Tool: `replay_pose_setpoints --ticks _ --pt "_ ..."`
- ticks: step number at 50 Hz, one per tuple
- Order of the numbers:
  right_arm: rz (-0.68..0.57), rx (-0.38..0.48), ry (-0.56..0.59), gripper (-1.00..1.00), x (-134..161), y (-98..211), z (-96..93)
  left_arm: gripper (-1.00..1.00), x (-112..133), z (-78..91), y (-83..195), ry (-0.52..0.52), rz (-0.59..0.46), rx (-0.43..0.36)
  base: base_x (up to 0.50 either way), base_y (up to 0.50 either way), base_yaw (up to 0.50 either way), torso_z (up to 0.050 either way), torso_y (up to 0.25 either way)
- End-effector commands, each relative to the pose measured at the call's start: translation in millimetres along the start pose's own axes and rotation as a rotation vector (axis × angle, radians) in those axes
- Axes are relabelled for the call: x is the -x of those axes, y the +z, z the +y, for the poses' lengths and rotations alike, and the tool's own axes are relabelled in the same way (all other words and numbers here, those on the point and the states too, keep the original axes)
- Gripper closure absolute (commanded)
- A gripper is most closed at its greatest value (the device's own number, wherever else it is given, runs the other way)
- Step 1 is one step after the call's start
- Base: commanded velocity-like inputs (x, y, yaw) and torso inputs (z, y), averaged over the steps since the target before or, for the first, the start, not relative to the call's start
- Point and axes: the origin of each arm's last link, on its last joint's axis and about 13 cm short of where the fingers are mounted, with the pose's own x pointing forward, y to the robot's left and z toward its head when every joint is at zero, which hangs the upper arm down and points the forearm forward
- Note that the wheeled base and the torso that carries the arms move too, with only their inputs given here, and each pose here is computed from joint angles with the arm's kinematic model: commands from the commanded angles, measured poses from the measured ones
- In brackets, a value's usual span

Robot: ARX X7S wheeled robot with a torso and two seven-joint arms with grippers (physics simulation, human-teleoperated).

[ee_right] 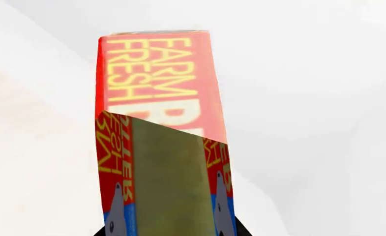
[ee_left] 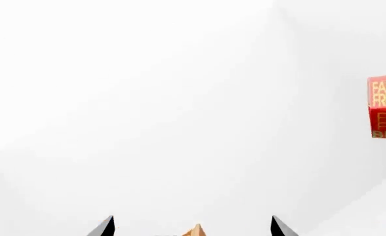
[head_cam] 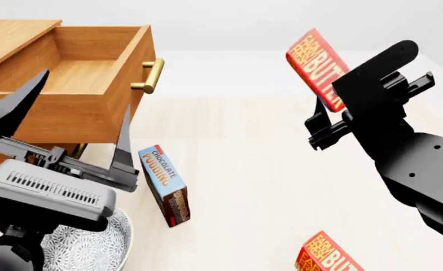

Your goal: Put the butter at the front in the top drawer of the cabinet and close it.

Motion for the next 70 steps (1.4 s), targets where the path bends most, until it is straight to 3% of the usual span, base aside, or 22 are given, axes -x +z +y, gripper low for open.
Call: replay_pose_setpoints --ticks 1,11,26,38,45,49,59,70 --pt "-0.102 0.141 -0.142 1.00 7 18 -17.4 -1.00 -37 21.6 22 -0.095 -0.097 -0.230 0.00 0.00 0.00 0.000 0.000" --pt "-0.102 0.207 -0.217 1.00 15 29 -31.4 -1.00 -79 28.8 29 -0.298 -0.156 -0.468 0.00 0.00 0.00 0.000 0.002" --pt "-0.129 0.367 -0.298 1.00 24 36 -43.1 -1.00 -121 24.0 33 -0.528 -0.257 -0.697 0.00 0.00 0.00 0.000 0.001" --pt "-0.229 0.526 -0.276 1.00 29 43 -62.4 -1.00 -128 17.9 37 -0.551 -0.345 -0.699 0.00 0.00 0.00 0.001 0.002" --pt "-0.189 0.630 -0.251 1.00 31 47 -61.8 -1.00 -130 16.2 34 -0.544 -0.365 -0.702 0.00 0.00 0.00 0.000 0.001" --pt "-0.154 0.646 -0.273 1.00 33 53 -61.4 -1.00 -131 14.5 32 -0.541 -0.375 -0.708 0.00 0.00 0.00 0.000 0.000" --pt "-0.208 0.732 -0.315 1.00 35 55 -68.9 -1.00 -136 15.2 28 -0.518 -0.421 -0.757 0.00 0.00 0.00 0.001 0.001" --pt "-0.248 0.754 -0.320 1.00 34 53 -70.2 -1.00 -137 12.7 21 -0.503 -0.441 -0.757 0.00 0.00 0.00 0.000 0.002"
